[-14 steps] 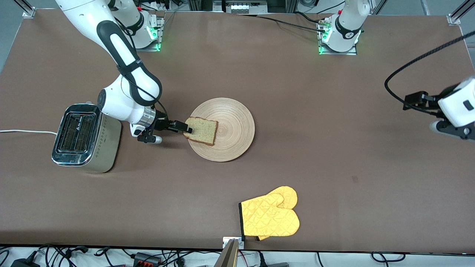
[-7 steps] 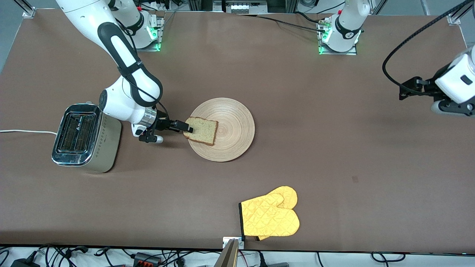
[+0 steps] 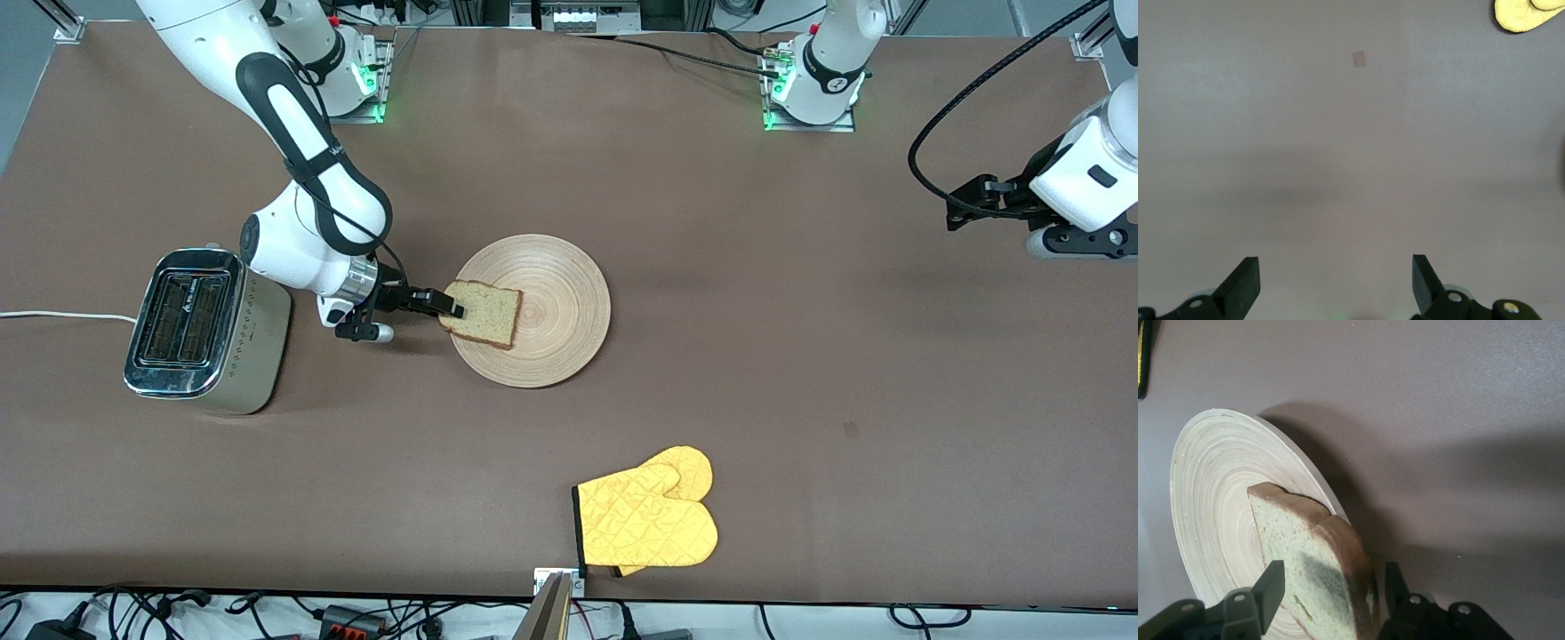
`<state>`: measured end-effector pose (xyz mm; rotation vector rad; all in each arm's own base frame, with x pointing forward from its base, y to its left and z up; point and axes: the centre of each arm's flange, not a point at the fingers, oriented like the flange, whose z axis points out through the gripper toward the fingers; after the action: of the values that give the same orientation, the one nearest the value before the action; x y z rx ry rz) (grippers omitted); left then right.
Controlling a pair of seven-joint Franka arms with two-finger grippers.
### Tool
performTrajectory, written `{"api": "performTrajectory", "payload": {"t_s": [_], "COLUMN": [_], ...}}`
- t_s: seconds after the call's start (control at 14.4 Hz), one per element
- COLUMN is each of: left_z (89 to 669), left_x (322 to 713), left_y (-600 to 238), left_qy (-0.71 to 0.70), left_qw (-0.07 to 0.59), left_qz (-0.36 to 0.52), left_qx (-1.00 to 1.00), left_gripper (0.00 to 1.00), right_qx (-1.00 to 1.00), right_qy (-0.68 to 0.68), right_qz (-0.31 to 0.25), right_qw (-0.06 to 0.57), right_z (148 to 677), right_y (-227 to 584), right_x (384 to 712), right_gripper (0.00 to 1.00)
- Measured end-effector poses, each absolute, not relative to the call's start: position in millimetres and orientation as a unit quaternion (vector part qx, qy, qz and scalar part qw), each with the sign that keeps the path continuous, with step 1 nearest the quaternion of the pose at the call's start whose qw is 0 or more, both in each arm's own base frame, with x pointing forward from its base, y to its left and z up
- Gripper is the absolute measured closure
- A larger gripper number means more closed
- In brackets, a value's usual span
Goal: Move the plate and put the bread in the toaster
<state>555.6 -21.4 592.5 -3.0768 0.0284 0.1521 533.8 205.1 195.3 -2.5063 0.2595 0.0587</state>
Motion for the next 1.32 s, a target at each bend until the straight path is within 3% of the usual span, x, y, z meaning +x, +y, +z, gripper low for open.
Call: {"api": "performTrajectory", "payload": {"t_s": [0.35,0.42,0.83,0.9,1.32], "left_z": [603,606,606,606,608], "left_x": [539,537,537,537,538], "left_y": [-23,-24,-24,-23,-29], "left_qy": [0.01,0.011,0.01,0.01,0.015], "left_qw": [0.033,0.033,0.033,0.033,0.033], "left_qz": [0.033,0.031,0.028,0.028,0.02], "left_qx": [-0.999,-0.999,-0.999,-0.999,-0.999], "left_gripper": [0.0,0.0,0.0,0.0,0.0], "right_qx": [-0.947,-0.947,-0.947,-0.947,-0.947], "right_qy": [0.098,0.098,0.097,0.097,0.097], "right_qz": [0.022,0.022,0.022,0.022,0.022], "right_qw": [0.306,0.306,0.306,0.306,0.306], "right_z": [195,195,195,195,195], "right_y": [205,205,206,206,205], "right_x": [534,534,534,534,534], "right_gripper": [0.39,0.47,0.58,0.65,0.71]}}
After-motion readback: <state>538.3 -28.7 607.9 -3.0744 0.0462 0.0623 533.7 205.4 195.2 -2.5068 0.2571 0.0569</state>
